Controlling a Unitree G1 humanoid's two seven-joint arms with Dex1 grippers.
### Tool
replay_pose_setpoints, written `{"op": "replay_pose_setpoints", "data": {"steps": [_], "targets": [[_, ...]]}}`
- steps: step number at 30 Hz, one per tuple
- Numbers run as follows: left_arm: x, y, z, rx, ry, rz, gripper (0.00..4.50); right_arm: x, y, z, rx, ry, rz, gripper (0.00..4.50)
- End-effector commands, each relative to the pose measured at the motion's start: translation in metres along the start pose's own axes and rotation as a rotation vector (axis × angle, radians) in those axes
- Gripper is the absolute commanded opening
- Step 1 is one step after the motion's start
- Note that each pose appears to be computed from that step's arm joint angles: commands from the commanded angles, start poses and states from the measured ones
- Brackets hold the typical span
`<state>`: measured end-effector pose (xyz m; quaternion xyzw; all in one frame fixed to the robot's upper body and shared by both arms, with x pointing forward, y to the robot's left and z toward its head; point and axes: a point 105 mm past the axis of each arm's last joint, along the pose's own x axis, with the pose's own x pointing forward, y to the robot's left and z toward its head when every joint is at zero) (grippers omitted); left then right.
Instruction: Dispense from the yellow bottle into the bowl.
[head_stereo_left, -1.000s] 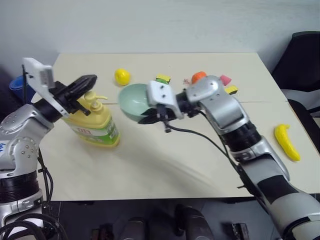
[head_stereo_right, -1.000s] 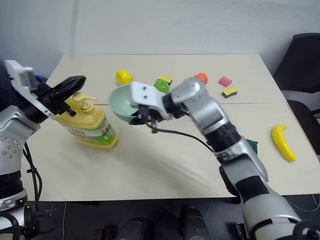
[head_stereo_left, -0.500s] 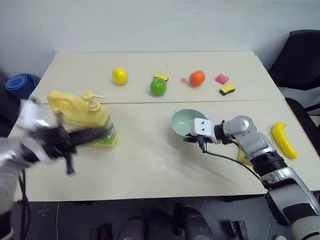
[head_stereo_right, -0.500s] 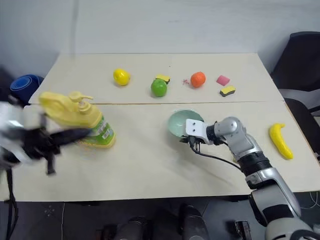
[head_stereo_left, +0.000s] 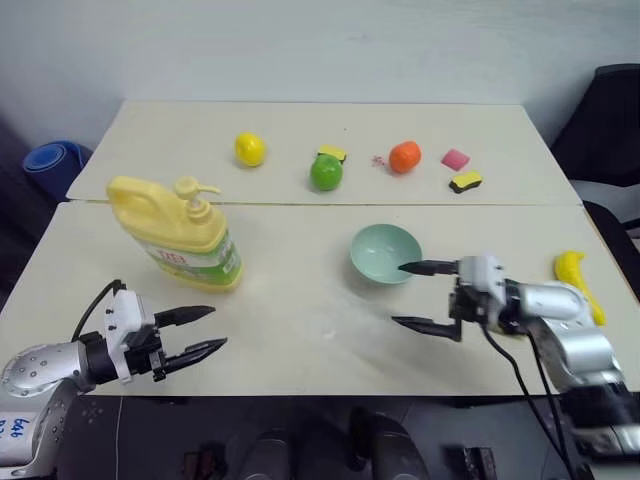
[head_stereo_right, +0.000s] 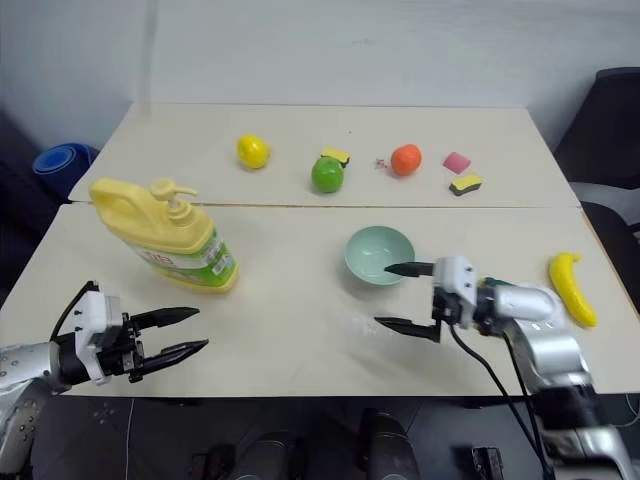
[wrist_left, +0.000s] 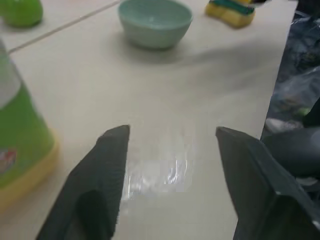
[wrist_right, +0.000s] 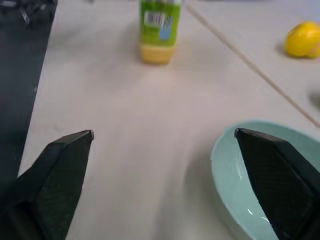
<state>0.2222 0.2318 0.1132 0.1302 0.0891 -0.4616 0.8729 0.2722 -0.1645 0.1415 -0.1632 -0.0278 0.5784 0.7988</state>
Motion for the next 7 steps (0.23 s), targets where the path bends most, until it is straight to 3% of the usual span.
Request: {"op": "replay_pose_setpoints", "data": {"steps": [1,3,7], "targets": [[-0.016,0.003,-0.018,0.119,0.083,0.083,3.46,-0.027,0.015,0.005,-0.061,0.041,-0.031,4.5],[-0.021,0.003,-0.023,0.123,0.086,0.117,3.46,-0.043,0.027,-0.011,-0.09,0.111,-0.03,4.5],[-0.022,0.005,-0.029,0.121,0.084,0.164,3.46,-0.058,0.023,-0.029,-0.111,0.14,-0.137,4.5]]}}
